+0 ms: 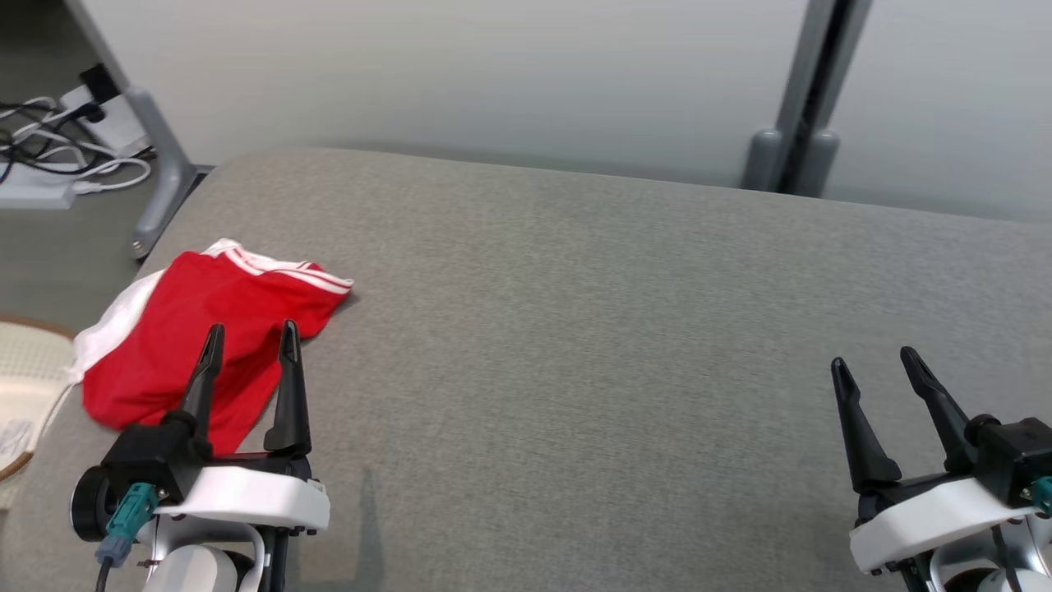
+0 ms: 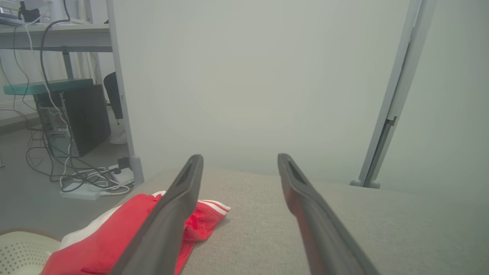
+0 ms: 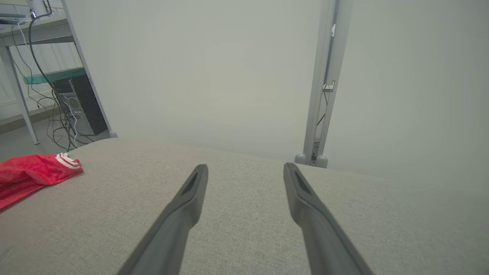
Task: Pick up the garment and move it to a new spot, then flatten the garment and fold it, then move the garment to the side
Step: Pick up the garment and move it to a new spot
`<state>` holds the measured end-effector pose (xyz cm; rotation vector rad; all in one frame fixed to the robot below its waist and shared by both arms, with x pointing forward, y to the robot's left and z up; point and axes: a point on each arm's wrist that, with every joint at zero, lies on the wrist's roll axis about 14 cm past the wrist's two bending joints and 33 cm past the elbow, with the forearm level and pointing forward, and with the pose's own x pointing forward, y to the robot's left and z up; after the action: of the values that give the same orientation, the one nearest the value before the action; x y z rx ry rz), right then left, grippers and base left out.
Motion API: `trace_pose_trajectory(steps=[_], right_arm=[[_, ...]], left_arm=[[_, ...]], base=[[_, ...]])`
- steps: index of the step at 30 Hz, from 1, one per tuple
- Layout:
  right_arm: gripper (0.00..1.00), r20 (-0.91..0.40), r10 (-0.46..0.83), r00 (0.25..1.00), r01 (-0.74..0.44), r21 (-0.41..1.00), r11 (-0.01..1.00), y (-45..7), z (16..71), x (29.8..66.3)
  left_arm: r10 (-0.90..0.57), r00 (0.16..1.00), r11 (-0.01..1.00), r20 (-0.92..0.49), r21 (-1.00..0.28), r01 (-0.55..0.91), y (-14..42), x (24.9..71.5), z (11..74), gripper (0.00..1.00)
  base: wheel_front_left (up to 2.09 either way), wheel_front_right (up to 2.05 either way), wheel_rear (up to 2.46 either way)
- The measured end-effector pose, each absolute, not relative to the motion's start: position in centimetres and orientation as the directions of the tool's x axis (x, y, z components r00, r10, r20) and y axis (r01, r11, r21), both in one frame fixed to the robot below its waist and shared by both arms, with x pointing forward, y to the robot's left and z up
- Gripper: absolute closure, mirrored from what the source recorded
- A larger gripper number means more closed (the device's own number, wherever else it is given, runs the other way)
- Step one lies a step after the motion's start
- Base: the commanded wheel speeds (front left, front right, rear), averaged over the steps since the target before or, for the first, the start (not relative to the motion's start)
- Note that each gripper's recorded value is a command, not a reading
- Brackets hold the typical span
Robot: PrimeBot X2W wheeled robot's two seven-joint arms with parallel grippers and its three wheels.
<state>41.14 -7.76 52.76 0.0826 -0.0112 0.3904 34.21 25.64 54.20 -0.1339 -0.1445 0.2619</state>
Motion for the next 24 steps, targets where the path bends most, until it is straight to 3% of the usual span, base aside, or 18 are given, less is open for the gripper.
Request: trace_pose_trajectory(steps=[12, 24], right_arm=[[0.0, 0.043, 0.633, 0.773, -0.634, 0.102, 0.766, 2.7, 53.0, 41.4], [0.0, 0.03, 0.683, 0.729, -0.682, 0.119, 0.722, 5.1, 52.4, 41.0]], left_arm=[[0.499, 0.862, 0.862, 0.092, -0.155, -0.483, 32.2, 27.7, 53.2, 0.0], [0.549, 0.831, 0.832, 0.093, -0.158, -0.532, 33.4, 25.9, 53.2, 0.0]], base=[[0.0, 0.0, 0.0], [0.0, 0.0, 0.0]])
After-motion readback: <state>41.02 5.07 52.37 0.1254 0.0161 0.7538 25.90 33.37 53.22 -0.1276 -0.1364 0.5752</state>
